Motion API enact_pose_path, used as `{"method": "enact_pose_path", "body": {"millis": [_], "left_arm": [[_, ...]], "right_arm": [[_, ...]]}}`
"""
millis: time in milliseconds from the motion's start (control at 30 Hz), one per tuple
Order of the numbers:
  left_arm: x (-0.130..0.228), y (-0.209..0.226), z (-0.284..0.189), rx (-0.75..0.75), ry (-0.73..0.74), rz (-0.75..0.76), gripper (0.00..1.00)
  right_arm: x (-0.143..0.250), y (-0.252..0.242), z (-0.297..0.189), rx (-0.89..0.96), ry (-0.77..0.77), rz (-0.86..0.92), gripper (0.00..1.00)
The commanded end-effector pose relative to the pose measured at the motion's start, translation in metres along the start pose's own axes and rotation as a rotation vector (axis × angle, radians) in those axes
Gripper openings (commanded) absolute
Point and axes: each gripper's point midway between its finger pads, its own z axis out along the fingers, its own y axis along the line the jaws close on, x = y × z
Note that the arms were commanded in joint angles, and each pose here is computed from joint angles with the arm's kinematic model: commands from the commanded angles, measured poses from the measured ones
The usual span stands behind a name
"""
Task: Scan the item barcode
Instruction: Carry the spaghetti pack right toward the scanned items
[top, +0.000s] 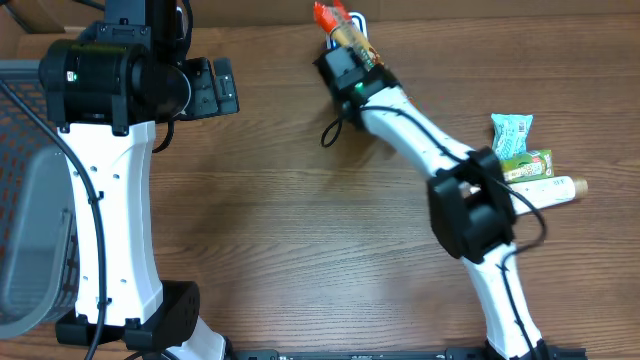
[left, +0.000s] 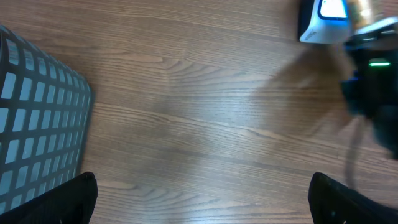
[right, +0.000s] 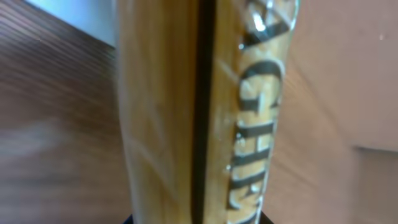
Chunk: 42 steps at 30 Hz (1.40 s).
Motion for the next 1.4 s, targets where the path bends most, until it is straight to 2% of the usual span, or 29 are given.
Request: {"method": "enact_pose_path", "body": {"millis": [0,233,400,633,733,800,867,1100,1367], "left_arm": [[-0.001,0.002,0.001,-0.01,0.001,0.018,1.0],[-0.001,0.002,0.001,-0.01,0.001,0.018,1.0],[-0.001,0.001,0.001,-0.01,0.001,0.019,1.0],[-0.001,0.001,0.001,-0.01,0.001,0.019,1.0],[0.0,0.001,0.001,-0.01,0.001,0.019,0.99],[0.0,0.001,0.001,-0.01,0.001,0.019,1.0],[-0.001,0.001,0.001,-0.01,0.001,0.019,0.99],[-0.001,0.001,0.001,-0.01,0.001,0.019,1.0],[0.0,0.001,0.001,-0.01,0.001,0.019,1.0]], "right_arm": [[-0.036,-0.096,-0.108,-0.106,-0.226,0.381,0.04],[0.0,-0.136,-0.187,-0.575,-0.241,0.666,0.04],[0.042,-0.171,-0.196,-0.673,-0.116,0.948,0.04],[0.12,-0.202,-0.166,-0.539,0.18,1.247,0.04],[0.161,-0.217,-0.151,-0.346,0.335,1.457,0.04],[0.201,-0.226,-0.148,-0.133,0.472,1.664,0.04],[0.226,-0.231,-0.149,0.025,0.546,1.777,0.04],[0.242,-0.216,-0.131,0.062,0.616,1.704,0.04],[0.26,-0.171,-0.093,0.035,0.736,1.679,0.04]]}}
